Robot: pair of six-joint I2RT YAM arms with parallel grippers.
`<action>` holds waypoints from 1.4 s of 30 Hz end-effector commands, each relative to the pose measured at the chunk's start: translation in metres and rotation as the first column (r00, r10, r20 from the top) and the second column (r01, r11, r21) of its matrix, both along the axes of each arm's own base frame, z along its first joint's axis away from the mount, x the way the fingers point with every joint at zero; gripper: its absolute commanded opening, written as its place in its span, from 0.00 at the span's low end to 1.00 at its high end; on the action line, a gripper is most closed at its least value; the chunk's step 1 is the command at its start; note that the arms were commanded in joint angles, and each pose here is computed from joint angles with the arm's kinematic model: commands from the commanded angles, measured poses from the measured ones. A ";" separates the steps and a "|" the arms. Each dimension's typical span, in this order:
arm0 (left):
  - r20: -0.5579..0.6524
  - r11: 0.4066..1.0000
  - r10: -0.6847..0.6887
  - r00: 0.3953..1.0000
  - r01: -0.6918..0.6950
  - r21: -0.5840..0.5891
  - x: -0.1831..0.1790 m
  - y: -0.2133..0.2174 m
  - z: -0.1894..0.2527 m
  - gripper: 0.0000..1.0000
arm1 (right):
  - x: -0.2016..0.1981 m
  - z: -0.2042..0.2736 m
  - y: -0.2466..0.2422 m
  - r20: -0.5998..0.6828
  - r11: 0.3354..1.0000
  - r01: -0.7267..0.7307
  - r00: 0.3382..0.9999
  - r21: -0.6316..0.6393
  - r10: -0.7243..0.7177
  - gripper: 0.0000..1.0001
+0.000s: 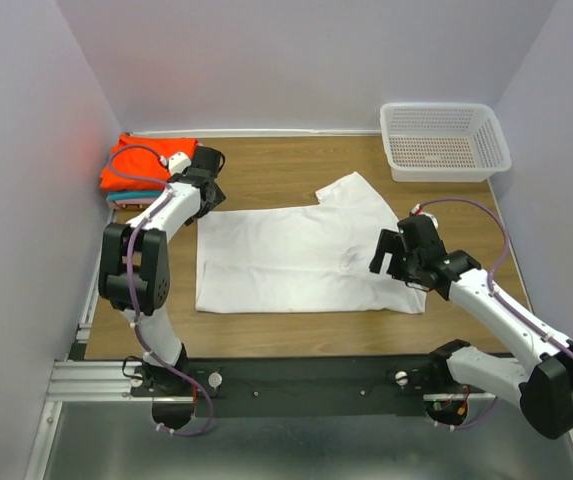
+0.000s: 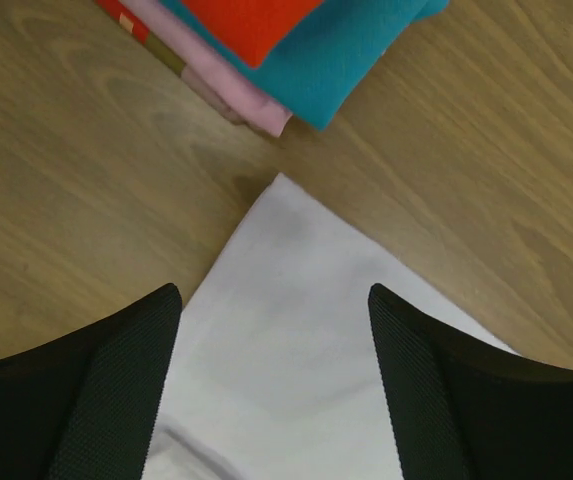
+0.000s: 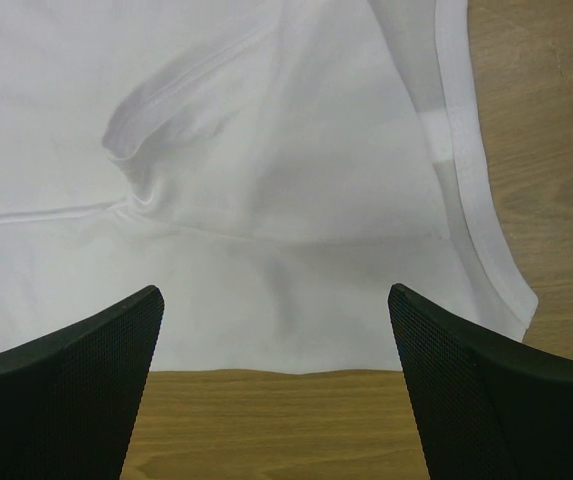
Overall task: Fold and stack the t-shirts
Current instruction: Fold the tshirt
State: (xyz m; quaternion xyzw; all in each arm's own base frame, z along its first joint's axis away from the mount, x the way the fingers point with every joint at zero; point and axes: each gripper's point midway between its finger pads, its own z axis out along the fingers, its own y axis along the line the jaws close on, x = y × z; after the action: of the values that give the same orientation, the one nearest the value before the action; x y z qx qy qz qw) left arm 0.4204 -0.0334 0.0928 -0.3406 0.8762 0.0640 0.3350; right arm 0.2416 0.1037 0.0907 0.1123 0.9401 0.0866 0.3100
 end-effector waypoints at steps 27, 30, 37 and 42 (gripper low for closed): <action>-0.198 0.995 -0.055 0.979 0.071 0.074 0.015 0.014 -0.087 0.04 | 0.067 0.043 0.026 0.148 0.999 -0.036 0.988 0.019 0.033 1.00; -0.194 0.994 -0.071 0.978 0.086 0.073 0.015 0.013 -0.083 0.00 | 0.103 0.057 0.042 0.191 0.998 -0.067 0.980 0.014 0.063 1.00; -0.174 0.991 -0.096 0.980 0.111 0.080 0.015 0.011 -0.074 0.00 | 0.213 0.055 0.049 0.232 0.984 0.022 0.972 -0.179 0.020 1.00; -0.151 0.990 -0.110 0.982 0.122 0.075 0.014 0.008 -0.068 0.00 | 0.278 0.040 0.062 0.248 0.965 0.005 0.967 -0.264 0.062 1.00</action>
State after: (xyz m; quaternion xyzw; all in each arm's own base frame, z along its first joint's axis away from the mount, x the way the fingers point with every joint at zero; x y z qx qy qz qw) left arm 0.4477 -0.0229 0.0253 -0.2827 0.9047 0.1066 0.3003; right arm 0.4799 0.1736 0.1394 0.0671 0.9037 0.0368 0.4213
